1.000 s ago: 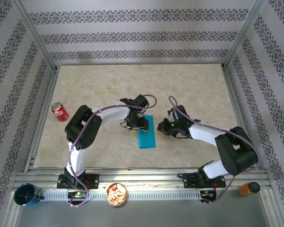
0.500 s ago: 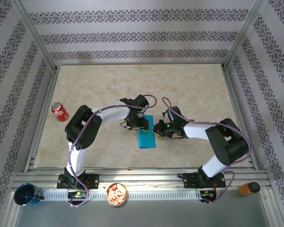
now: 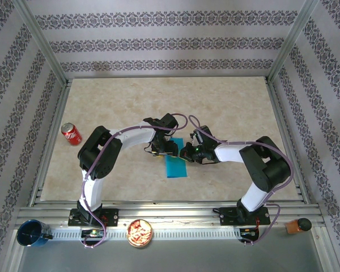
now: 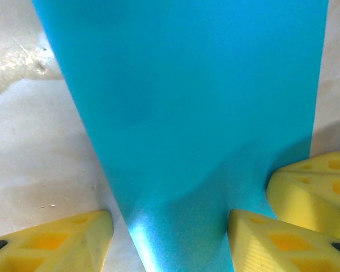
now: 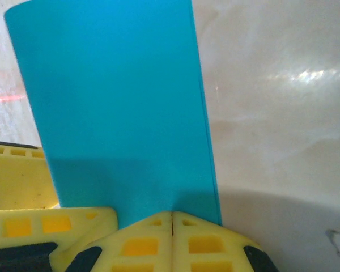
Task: Fold a paper plane with a square sheet of paper (pick it up from the middle)
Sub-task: Hold the square sheet of paper at the center of the table.
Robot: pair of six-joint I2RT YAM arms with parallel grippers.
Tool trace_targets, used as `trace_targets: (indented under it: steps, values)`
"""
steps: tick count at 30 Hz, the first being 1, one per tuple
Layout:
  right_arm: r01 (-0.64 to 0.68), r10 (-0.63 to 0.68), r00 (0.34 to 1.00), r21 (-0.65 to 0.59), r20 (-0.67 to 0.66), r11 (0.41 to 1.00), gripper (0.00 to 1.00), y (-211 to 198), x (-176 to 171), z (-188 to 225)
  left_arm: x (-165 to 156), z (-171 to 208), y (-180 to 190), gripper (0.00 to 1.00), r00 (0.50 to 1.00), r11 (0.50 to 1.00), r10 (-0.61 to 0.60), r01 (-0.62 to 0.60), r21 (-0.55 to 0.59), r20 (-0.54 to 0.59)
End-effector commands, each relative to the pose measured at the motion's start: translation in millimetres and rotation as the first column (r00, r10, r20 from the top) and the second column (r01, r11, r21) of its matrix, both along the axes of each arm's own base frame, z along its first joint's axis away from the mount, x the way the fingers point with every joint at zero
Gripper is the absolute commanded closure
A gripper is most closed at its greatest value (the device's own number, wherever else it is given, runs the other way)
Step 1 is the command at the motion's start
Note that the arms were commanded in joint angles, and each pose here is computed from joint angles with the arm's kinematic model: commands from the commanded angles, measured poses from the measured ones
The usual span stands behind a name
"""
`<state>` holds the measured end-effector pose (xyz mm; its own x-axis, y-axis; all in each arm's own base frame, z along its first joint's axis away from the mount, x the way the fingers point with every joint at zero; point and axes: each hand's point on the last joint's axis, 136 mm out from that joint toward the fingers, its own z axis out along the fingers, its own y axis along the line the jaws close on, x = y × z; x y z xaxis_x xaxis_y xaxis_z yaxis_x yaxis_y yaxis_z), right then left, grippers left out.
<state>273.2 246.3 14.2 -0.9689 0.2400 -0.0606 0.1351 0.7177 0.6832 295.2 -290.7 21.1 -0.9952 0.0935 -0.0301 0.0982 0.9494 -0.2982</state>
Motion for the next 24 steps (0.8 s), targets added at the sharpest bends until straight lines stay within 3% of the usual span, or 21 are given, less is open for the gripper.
trace_targets:
  steps: [1, 10, 14, 20, 24]
  values:
    - [-0.008, -0.001, 0.997, -0.124, -0.075, 0.992, 1.00, -19.0, -20.1, -33.2, -5.8, -29.5, -5.8, 0.42, 0.999, 1.000, -0.023, 0.023, 0.019, -0.022]
    - [-0.033, 0.021, 0.996, -0.133, -0.088, 0.991, 1.00, -18.7, -23.8, -37.6, -2.8, -22.3, -7.1, 0.42, 1.000, 1.000, -0.006, 0.006, 0.003, 0.001]
    - [-0.050, 0.034, 0.995, -0.172, -0.094, 0.984, 1.00, -23.9, -25.1, -40.7, 4.9, 8.6, -7.0, 0.40, 0.995, 0.999, 0.027, -0.022, -0.045, 0.093]
    - [-0.096, 0.079, 0.992, -0.188, -0.099, 0.977, 1.00, -23.5, -25.4, -42.1, 22.0, 77.5, 3.6, 0.36, 0.950, 0.973, 0.146, -0.088, -0.211, 0.277]
    - [-0.128, 0.108, 0.988, -0.202, -0.108, 0.971, 1.00, -23.2, -23.0, -42.1, 27.0, 104.8, 7.8, 0.38, 0.931, 0.913, 0.229, -0.104, -0.394, 0.286]
